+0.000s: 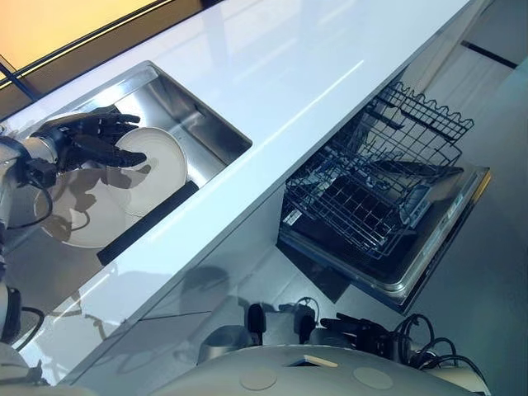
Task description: Pick up plates and place into dishwasher.
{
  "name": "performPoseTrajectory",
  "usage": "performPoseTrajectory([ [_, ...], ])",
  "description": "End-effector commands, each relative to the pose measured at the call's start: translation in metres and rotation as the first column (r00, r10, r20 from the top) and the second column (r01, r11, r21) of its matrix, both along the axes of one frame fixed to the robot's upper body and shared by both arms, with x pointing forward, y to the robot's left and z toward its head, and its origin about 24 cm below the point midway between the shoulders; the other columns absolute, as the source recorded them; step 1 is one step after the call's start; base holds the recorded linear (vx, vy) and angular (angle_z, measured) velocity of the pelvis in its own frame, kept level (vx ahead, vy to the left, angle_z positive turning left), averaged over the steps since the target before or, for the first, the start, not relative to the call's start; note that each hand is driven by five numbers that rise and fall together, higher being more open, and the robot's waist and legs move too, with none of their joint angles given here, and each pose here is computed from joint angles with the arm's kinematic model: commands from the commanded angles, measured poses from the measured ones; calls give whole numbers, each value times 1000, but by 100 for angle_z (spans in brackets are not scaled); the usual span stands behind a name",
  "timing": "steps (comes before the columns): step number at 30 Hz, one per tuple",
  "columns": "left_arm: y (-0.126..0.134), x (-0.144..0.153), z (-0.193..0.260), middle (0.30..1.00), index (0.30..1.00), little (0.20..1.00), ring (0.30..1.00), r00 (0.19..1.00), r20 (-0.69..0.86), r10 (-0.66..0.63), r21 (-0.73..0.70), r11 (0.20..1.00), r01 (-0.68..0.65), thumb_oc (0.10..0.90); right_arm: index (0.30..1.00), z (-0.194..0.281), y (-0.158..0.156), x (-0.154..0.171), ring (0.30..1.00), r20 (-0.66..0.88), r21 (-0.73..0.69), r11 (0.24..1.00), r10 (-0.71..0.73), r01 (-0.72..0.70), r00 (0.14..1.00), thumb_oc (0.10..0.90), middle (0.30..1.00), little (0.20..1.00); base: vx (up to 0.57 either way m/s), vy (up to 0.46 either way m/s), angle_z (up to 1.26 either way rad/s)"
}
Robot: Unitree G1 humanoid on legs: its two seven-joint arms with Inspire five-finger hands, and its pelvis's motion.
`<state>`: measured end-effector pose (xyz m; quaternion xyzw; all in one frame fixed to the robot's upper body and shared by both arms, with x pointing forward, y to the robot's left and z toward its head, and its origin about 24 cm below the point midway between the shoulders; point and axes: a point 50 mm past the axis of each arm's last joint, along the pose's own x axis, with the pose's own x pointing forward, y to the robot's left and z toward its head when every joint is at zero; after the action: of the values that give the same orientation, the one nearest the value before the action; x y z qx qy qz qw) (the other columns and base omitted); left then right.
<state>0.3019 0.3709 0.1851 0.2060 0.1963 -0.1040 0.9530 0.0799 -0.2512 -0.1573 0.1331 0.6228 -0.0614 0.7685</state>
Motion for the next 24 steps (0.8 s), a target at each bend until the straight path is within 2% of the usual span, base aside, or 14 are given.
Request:
performPoseTrajectory([
  [1, -61, 18, 34, 300, 300, 200, 300, 934, 165, -317, -206, 915, 346, 100, 900, 3, -20, -20, 900, -69, -18, 999, -41, 40, 997, 800, 900, 900, -45, -60, 4],
  [8, -82, 20, 56, 300, 300, 200, 300, 888, 352, -295, -286, 870, 402, 100, 900, 4, -21, -18, 900, -49, 1, 998, -67, 67, 997, 800, 900, 900, -49, -88, 3],
  [17, -76, 15, 57, 300, 300, 200, 300, 880, 401, -256, -276, 882, 382, 100, 900, 4, -22, -21, 900, -33, 20, 998, -65, 66, 997, 800, 900, 900, -51, -119, 2],
  [22, -73, 11, 62, 300, 300, 200, 300, 849, 488, -204, -244, 902, 356, 100, 900, 8, -27, -9, 900, 73, -4, 996, -91, 91, 993, 800, 900, 900, -66, -117, 1],
  [24, -73, 10, 70, 300, 300, 200, 300, 818, 553, -155, -223, 919, 325, 100, 900, 12, -31, 5, 900, 158, -65, 998, 3, 8, 987, 800, 900, 900, -68, -128, 1],
])
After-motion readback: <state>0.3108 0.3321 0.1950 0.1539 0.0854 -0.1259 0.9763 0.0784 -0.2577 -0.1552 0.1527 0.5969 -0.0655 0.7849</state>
